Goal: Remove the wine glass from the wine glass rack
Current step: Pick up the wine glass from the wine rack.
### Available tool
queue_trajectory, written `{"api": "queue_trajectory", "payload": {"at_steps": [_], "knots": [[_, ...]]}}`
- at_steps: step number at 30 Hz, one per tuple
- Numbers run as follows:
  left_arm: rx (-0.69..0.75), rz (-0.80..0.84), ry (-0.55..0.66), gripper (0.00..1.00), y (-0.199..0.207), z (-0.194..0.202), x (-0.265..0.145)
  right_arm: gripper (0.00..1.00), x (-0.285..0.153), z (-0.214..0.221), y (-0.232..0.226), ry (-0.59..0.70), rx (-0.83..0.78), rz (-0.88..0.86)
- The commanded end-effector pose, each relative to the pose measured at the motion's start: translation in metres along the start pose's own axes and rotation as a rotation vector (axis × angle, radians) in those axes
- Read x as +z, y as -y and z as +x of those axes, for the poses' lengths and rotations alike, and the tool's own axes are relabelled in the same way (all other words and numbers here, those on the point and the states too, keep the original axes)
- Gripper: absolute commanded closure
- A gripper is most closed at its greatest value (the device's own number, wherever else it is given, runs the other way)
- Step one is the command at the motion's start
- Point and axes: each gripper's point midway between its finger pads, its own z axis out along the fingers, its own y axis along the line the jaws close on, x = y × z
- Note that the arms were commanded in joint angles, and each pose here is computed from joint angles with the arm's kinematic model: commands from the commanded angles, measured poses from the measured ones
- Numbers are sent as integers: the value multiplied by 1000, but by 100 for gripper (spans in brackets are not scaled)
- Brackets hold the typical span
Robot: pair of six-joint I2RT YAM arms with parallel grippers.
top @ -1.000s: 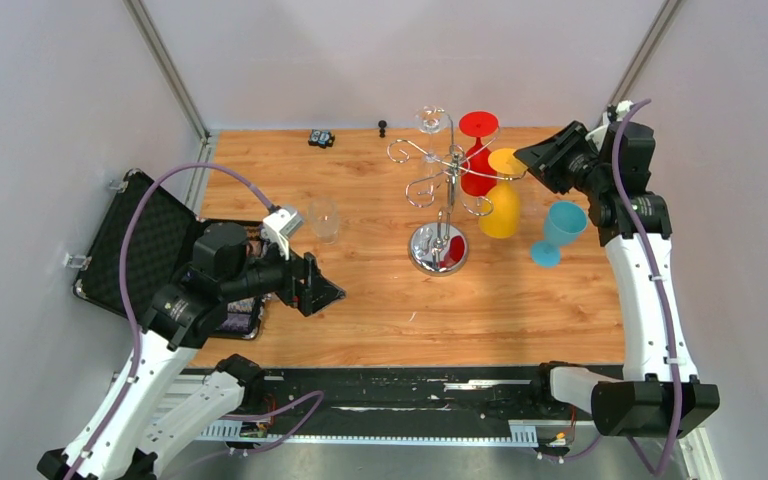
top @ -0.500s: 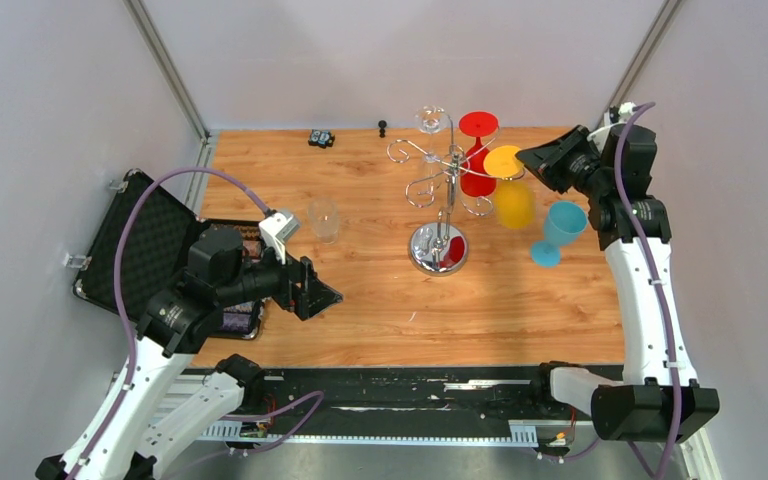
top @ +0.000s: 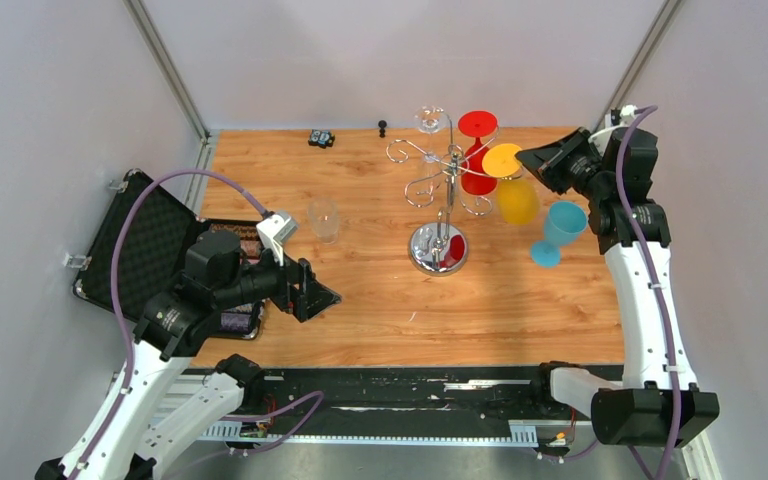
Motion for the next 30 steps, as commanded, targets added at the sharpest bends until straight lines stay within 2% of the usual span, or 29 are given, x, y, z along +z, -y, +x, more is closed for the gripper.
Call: {"api": "queue_trajectory", "payload": {"at_steps": [1,16,30], "knots": [[10,13,25,0,6,-7,-5,100,-10,-6,-20,39,13,-75],[7,12,31,0,9,-10,-9,100,-30,-24,-16,133,56,-70],[12,4,33,0,9,-14,-9,100,-48,-4,-15,76,44,-127]]}}
